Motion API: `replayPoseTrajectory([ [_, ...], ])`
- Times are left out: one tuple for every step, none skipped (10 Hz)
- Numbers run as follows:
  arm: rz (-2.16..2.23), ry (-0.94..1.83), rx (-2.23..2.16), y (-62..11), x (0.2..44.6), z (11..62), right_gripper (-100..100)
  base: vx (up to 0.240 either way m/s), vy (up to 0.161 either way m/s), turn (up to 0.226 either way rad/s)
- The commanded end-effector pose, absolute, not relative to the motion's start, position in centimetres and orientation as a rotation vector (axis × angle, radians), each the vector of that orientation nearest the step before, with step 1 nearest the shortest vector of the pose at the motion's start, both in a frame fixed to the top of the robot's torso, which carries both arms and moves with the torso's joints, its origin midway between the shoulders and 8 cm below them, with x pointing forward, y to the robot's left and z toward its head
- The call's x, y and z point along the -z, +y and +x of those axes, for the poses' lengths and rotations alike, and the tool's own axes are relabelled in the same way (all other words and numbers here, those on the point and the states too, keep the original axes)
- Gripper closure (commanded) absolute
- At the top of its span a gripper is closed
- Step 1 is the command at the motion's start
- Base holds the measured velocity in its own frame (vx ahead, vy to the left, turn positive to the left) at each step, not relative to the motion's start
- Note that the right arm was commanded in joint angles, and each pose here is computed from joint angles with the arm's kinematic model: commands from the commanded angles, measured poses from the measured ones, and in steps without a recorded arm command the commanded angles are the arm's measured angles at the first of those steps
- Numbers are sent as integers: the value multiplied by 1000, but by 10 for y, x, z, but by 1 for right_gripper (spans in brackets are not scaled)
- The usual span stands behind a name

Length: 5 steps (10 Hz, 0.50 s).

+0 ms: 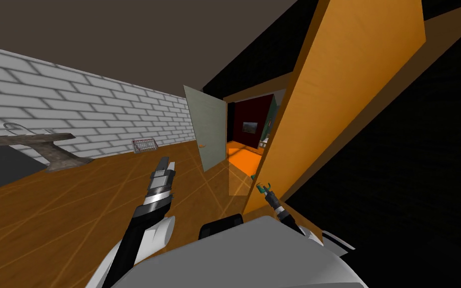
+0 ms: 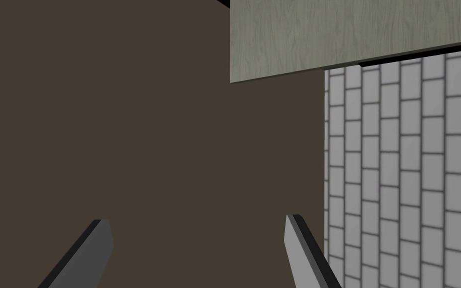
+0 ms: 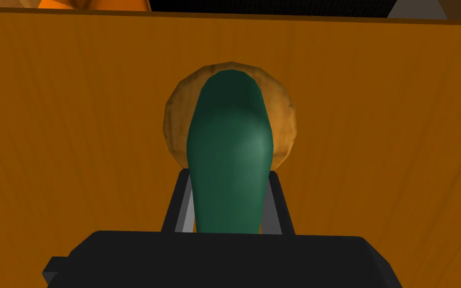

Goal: Pull the door open

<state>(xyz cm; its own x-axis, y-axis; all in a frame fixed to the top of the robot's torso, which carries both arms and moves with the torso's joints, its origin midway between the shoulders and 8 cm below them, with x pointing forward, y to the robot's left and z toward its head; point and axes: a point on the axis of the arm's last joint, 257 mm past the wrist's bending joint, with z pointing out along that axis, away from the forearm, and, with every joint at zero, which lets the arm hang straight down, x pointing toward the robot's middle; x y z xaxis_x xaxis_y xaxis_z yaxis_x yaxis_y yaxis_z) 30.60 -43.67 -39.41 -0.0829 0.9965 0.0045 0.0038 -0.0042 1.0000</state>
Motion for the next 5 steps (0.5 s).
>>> replayPoseTrajectory([
  [1175,1271,-1272,-437,394,306,100,-56,-12,27],
  [1178,1266,-1267,-438,394,305,100,-146,-68,208],
  [1179,1262,-1264,-439,394,305,100,-217,-114,236],
  [1181,1259,-1261,-441,394,305,100,-212,-61,206],
  [1182,1254,-1257,-442,393,305,100,-182,-43,170],
])
